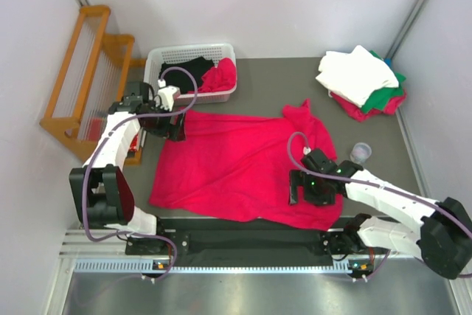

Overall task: Fold and stack the t-shirts
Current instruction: Flatten the tshirt out

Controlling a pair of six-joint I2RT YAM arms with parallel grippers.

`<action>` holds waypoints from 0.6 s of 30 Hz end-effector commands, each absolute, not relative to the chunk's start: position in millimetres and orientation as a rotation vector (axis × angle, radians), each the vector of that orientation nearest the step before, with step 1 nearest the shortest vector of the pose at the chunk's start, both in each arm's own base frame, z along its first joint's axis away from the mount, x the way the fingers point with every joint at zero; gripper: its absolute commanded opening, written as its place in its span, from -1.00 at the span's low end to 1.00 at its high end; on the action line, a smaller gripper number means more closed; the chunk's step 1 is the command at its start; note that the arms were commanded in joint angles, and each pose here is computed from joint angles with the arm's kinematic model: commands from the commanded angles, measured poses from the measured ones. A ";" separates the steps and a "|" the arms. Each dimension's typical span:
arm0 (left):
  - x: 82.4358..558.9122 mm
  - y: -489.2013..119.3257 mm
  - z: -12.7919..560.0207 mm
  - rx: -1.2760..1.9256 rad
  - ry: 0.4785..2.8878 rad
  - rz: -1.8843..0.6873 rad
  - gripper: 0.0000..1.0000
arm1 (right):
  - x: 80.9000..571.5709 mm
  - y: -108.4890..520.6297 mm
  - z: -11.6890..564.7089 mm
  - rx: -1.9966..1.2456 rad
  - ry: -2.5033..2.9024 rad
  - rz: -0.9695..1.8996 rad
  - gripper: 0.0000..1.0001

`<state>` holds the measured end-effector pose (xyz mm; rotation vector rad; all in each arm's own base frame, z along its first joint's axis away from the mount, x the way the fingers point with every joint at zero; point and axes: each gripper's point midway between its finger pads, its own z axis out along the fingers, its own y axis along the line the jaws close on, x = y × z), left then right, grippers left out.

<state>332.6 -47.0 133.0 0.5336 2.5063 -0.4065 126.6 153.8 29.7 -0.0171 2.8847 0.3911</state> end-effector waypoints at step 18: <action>381.7 -36.9 125.5 0.403 2.514 -0.394 0.97 | 320.1 193.8 178.9 0.065 2.479 0.357 0.99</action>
